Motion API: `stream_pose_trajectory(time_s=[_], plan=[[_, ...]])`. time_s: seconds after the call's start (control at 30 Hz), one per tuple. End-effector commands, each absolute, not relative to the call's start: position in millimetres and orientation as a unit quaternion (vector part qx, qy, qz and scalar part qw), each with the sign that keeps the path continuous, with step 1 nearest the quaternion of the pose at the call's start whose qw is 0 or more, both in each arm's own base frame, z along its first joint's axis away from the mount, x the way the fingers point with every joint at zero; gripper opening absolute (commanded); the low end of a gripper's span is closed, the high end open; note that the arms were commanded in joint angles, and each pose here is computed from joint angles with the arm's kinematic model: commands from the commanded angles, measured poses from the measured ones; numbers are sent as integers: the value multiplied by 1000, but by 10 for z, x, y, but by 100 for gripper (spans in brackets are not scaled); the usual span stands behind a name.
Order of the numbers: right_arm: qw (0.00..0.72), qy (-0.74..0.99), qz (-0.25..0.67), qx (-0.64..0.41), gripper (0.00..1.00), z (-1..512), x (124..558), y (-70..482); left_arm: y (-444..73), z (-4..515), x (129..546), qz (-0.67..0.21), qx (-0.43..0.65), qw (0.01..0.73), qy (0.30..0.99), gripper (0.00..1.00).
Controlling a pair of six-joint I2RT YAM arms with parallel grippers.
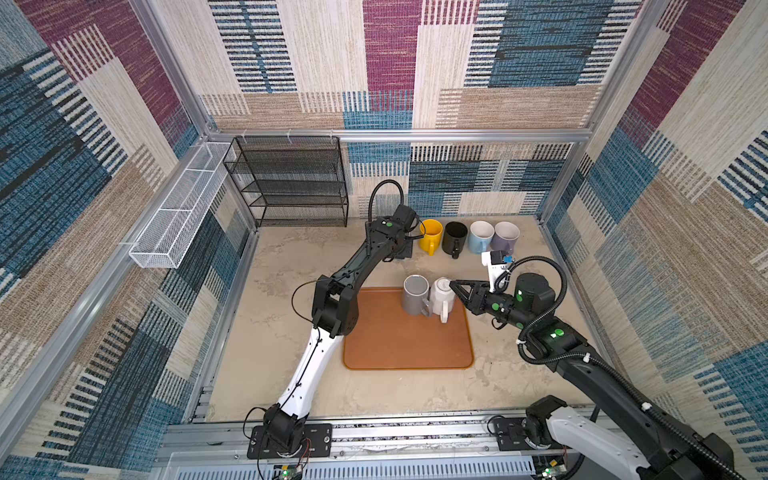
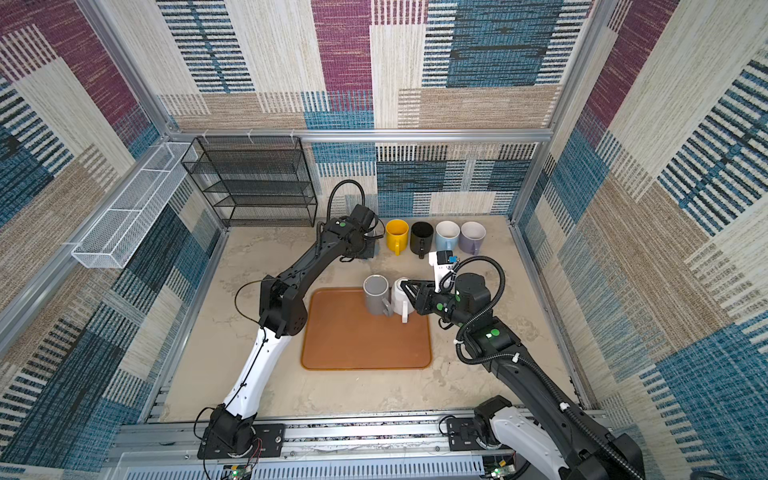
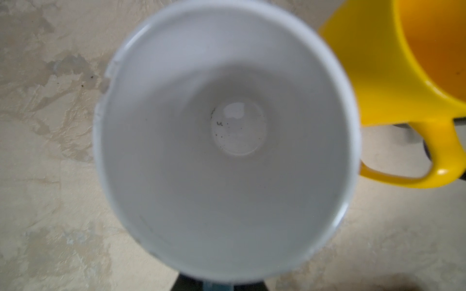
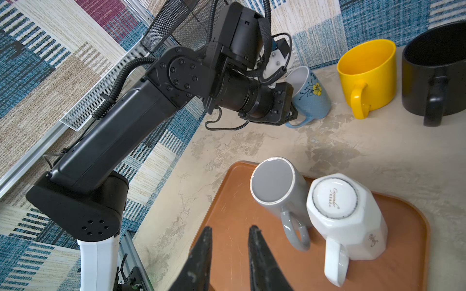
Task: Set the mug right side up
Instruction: 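Lower the blue dotted mug upright beside the yellow mug, open left gripper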
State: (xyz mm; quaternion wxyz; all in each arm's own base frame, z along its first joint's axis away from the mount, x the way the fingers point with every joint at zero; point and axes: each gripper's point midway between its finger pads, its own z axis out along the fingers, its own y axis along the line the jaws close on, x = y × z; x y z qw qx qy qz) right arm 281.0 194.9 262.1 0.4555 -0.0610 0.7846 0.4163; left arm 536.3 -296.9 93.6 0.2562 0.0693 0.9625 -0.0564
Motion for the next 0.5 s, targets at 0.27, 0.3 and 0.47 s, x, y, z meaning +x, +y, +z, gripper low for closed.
stream_pose_trajectory(time_s=[0.27, 0.3, 0.47], plan=[[465, 777, 419, -67, 29, 2723, 2839, 1970, -2998, 1069, 5454, -64, 67, 282, 955, 4], [465, 777, 419, -67, 28, 2719, 2841, 1971, -2995, 1077, 5458, -65, 67, 282, 955, 6], [465, 777, 420, -67, 28, 2723, 2844, 1972, -3001, 1107, 5457, -67, 69, 284, 954, 11]])
